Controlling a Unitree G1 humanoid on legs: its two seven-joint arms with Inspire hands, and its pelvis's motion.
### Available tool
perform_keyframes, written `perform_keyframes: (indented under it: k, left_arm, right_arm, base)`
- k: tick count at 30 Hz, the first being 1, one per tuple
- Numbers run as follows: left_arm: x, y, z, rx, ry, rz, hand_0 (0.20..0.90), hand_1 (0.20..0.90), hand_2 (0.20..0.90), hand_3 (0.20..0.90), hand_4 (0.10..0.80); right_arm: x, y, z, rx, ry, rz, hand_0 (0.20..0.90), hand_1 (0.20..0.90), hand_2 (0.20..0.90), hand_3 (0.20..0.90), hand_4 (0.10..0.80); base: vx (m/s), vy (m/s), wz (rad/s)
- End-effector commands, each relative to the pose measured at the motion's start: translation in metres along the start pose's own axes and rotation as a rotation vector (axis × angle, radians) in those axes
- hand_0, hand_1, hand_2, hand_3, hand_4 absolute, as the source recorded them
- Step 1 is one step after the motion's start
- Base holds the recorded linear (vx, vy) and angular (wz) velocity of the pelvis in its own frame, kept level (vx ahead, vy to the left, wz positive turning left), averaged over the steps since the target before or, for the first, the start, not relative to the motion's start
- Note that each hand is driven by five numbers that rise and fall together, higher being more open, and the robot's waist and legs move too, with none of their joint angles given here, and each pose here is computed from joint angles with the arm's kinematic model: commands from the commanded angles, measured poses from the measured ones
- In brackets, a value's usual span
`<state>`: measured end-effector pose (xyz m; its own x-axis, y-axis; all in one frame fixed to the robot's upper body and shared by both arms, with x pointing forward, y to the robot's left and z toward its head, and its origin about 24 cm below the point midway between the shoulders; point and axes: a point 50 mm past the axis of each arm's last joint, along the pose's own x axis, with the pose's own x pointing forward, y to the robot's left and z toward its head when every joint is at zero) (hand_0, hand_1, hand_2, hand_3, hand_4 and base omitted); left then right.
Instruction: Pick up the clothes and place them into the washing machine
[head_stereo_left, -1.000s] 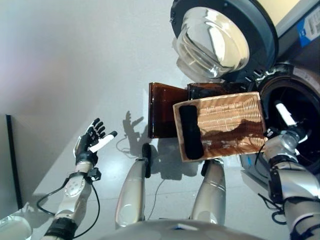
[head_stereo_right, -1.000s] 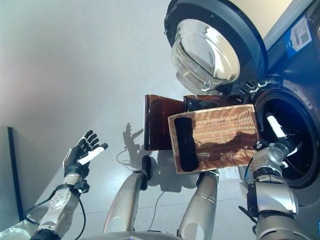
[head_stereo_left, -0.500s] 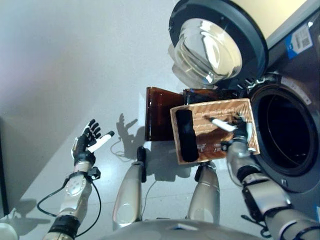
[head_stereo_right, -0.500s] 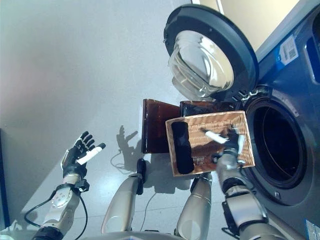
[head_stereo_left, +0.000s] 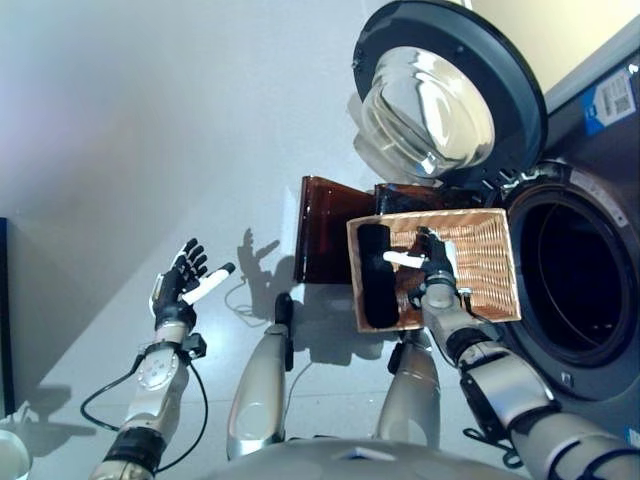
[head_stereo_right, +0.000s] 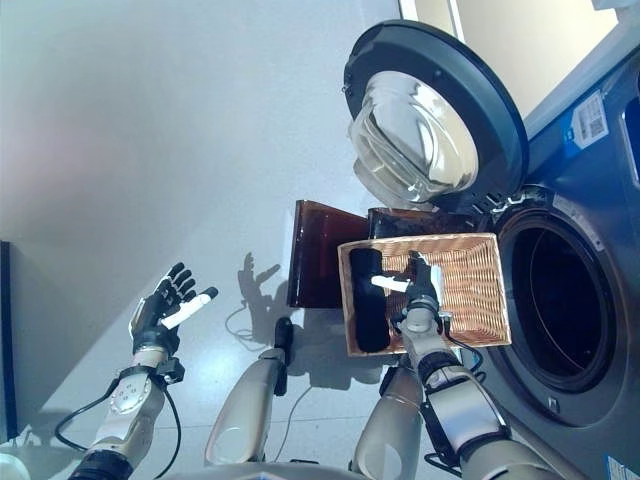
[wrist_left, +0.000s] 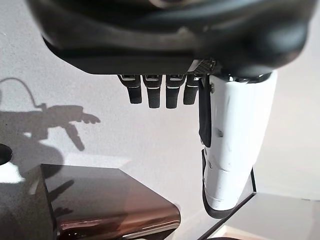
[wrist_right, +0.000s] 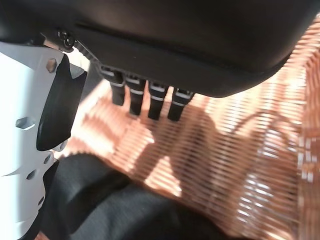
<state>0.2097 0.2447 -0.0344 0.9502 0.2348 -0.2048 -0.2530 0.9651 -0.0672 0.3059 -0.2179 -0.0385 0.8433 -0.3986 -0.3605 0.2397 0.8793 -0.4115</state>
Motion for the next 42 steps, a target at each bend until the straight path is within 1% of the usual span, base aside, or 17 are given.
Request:
perform_keyframes:
  k: [1, 9, 18, 26, 33, 36, 37, 42]
  left_arm:
    - [0.003, 0.014, 0.033, 0.047, -0.164, -0.003, 0.900, 0.900, 0.900, 0.900, 0.800]
    - [0.002, 0.011, 0.032, 0.054, -0.151, -0.016, 0.900, 0.900, 0.900, 0.900, 0.800]
    - [0.003, 0.010, 0.032, 0.068, -0.149, -0.010, 0.900, 0.900, 0.900, 0.900, 0.800]
    - [0.003, 0.009, 0.030, 0.072, -0.138, -0.008, 0.900, 0.900, 0.900, 0.900, 0.800]
    - [0.002, 0.009, 0.031, 0.072, -0.140, -0.011, 0.900, 0.900, 0.900, 0.900, 0.800]
    - [0.001, 0.012, 0.032, 0.085, -0.146, -0.006, 0.900, 0.900, 0.900, 0.900, 0.800]
    - [0.001, 0.013, 0.032, 0.092, -0.144, 0.001, 0.900, 0.900, 0.900, 0.900, 0.800]
    - [0.000, 0.014, 0.032, 0.100, -0.145, 0.005, 0.900, 0.900, 0.900, 0.900, 0.800]
  right_arm:
    - [0.003, 0.004, 0.018, 0.052, -0.053, -0.021, 0.900, 0.900, 0.900, 0.900, 0.800]
    - [-0.007, 0.034, 0.021, 0.047, -0.040, 0.053, 0.900, 0.900, 0.900, 0.900, 0.800]
    - [-0.018, 0.055, 0.011, 0.057, 0.015, 0.095, 0.900, 0.900, 0.900, 0.900, 0.800]
    - [-0.028, 0.077, 0.014, 0.066, 0.006, 0.171, 0.900, 0.900, 0.900, 0.900, 0.800]
    - [-0.027, 0.076, 0.011, 0.052, 0.027, 0.162, 0.900, 0.900, 0.900, 0.900, 0.800]
    - [-0.023, 0.067, 0.009, 0.040, 0.037, 0.112, 0.900, 0.900, 0.900, 0.900, 0.800]
    - [-0.020, 0.060, 0.009, 0.050, 0.051, 0.069, 0.900, 0.900, 0.900, 0.900, 0.800]
    - [-0.017, 0.052, 0.010, 0.055, 0.058, 0.016, 0.900, 0.900, 0.900, 0.900, 0.800]
  base:
    - [0.009, 0.024, 0.03]
    - [0.003, 0.009, 0.04]
    - [-0.008, 0.018, 0.05]
    - [-0.026, 0.027, 0.00]
    - [-0.008, 0.007, -0.02]
    - [-0.009, 0.005, -0.01]
    - [0.000, 0.000, 0.00]
    - [-0.009, 0.001, -0.02]
